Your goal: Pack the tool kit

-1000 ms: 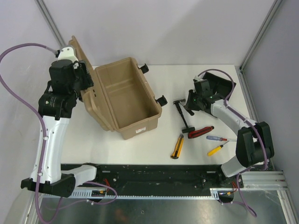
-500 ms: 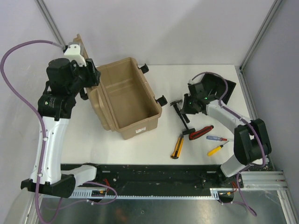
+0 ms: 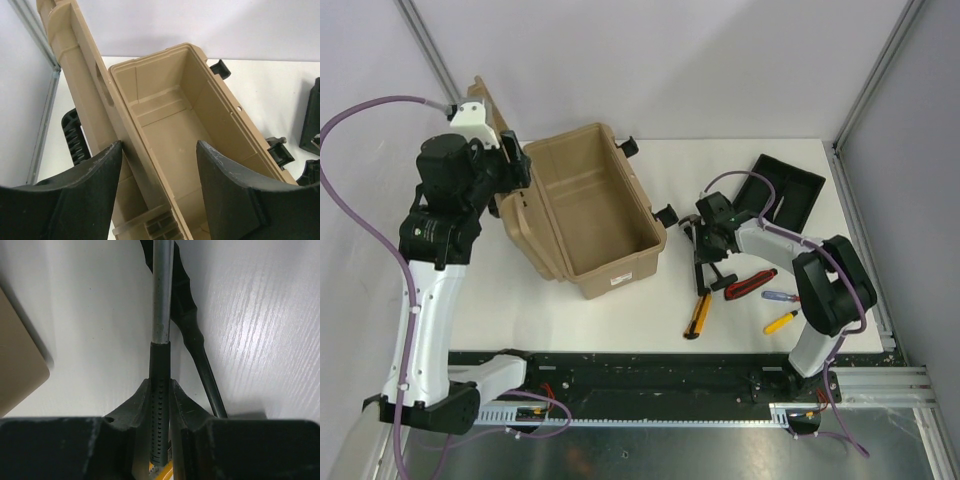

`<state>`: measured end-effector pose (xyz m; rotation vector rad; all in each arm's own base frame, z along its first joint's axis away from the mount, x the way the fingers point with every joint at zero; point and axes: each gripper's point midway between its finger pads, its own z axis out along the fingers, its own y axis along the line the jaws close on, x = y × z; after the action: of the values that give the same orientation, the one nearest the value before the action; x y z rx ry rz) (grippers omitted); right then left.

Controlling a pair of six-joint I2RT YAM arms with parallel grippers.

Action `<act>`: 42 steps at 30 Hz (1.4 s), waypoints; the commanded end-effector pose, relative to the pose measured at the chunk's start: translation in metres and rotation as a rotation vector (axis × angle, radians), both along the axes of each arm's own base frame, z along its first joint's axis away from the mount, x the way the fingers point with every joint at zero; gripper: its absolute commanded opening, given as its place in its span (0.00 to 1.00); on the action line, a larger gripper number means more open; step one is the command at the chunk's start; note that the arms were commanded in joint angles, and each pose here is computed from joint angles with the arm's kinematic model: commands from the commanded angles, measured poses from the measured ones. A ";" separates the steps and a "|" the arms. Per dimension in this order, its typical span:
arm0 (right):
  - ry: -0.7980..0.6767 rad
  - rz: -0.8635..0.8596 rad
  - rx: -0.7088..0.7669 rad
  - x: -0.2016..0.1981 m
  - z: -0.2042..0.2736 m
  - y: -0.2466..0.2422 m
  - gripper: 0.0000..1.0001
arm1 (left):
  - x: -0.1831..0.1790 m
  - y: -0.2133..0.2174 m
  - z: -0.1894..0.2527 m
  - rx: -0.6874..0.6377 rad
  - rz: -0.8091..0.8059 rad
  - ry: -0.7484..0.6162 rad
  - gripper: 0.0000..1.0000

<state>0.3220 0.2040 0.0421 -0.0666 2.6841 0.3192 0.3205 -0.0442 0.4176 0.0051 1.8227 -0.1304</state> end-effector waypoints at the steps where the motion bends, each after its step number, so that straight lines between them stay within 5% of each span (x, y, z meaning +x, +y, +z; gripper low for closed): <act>1: 0.022 0.002 -0.051 -0.001 -0.017 -0.003 0.00 | -0.009 0.018 0.008 0.015 0.099 -0.045 0.67; 9: 0.037 -0.002 -0.055 -0.002 -0.027 0.000 0.32 | -0.015 0.019 0.023 -0.002 0.101 -0.085 0.78; 16: 0.043 0.005 -0.105 -0.004 -0.041 -0.001 0.44 | -0.018 0.018 0.037 -0.009 0.095 -0.117 0.87; 19: 0.039 0.006 -0.133 -0.004 -0.047 -0.002 0.37 | -0.018 0.019 0.037 -0.007 0.102 -0.119 0.88; 22: 0.029 0.001 -0.156 -0.003 -0.047 -0.004 0.10 | -0.018 0.022 0.038 -0.006 0.118 -0.121 0.90; 24: 0.015 -0.003 -0.165 -0.002 -0.044 -0.006 0.02 | -0.020 0.024 0.039 -0.006 0.130 -0.125 0.91; 31: -0.152 -0.009 -0.087 0.025 0.022 0.004 0.00 | -0.025 0.027 0.048 -0.019 0.142 -0.150 0.93; 42: -0.353 -0.072 0.377 0.062 0.160 0.004 0.00 | -0.034 0.028 0.056 -0.031 0.139 -0.178 0.94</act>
<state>0.3588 0.1944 0.1152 0.0476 2.4734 0.4386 0.2969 -0.0200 0.4428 -0.0969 1.7324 -0.0432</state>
